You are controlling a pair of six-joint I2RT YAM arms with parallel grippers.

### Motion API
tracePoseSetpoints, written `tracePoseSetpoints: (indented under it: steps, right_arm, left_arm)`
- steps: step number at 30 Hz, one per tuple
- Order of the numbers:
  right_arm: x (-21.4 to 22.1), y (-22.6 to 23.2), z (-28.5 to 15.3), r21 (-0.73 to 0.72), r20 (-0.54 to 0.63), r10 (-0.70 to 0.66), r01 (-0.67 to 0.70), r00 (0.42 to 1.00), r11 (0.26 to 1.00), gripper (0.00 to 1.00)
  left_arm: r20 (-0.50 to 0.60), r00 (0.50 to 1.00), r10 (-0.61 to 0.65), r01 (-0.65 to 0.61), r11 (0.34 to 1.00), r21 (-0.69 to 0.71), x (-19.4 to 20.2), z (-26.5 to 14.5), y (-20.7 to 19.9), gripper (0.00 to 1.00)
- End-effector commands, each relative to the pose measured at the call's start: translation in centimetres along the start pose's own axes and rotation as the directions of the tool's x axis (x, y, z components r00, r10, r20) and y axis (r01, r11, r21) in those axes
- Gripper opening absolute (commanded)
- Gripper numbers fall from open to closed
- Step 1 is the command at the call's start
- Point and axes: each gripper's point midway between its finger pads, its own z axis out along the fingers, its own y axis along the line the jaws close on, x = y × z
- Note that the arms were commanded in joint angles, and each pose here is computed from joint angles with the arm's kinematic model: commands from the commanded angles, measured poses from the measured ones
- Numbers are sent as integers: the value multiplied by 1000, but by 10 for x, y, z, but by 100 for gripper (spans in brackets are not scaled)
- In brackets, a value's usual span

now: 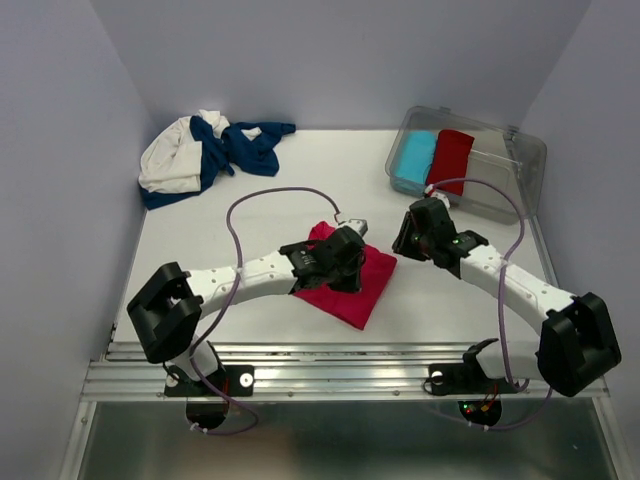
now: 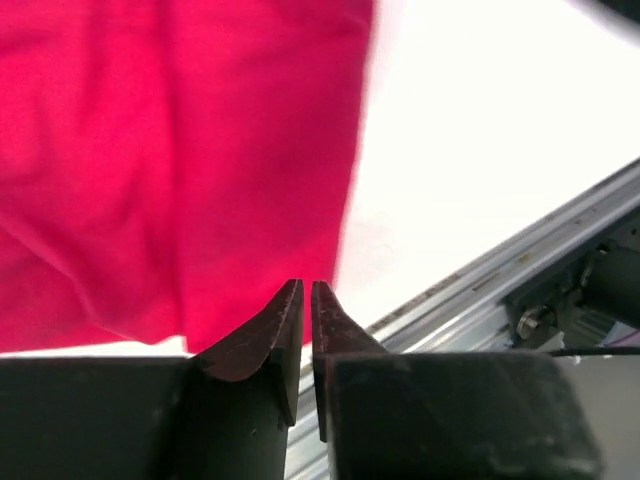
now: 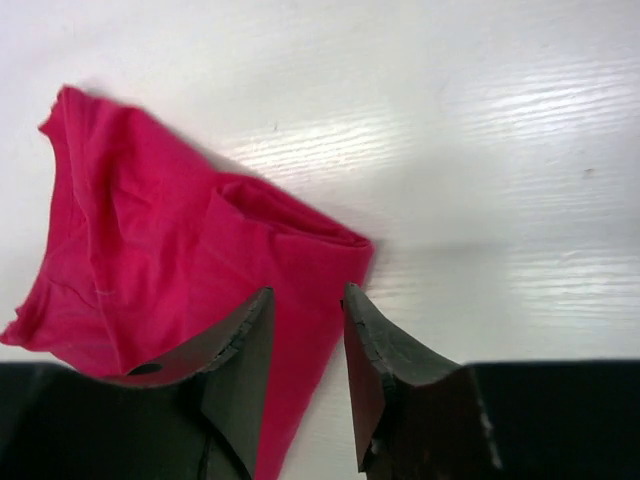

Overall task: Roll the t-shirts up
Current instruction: Roll the T-shirt to the center of the board.

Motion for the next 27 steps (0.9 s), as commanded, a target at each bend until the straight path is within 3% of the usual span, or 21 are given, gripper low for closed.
tracePoseSetpoints:
  steps: [1,2,5,9,15,22,25,27]
  right_arm:
    - [-14,-14,-12,-37,9,61,-61,998,997,43]
    - [-10,-18,-12,-42,-7,73,-73,997,996,51]
    - [-10,-27,-15,-42,-3,107,-107,994,993,57]
    - [-5,-44,-16,-22,-7,164,-164,986,986,72]
    - [0,-53,-18,-21,-14,190,-190,982,982,83]
    - [1,-58,-17,-11,-15,194,-194,981,981,86]
    - [5,-52,-17,-39,-43,192,-194,980,980,86]
    - [9,-48,-17,-60,-69,185,-189,980,980,86]
  left_arm:
    - [9,992,123,-122,988,-99,7,-7,-16,32]
    - [6,990,143,-142,984,-104,10,-7,-20,39]
    - [-6,981,196,-194,966,-173,15,0,-25,56]
    - [-76,961,266,-276,927,-253,37,18,-21,63]
    - [-87,947,308,-319,883,-345,40,31,-14,62]
    - [-114,937,331,-349,856,-381,46,48,-5,56]
    - [-148,929,339,-370,843,-391,54,58,3,49]
    - [-154,929,338,-371,840,-397,55,60,7,39]
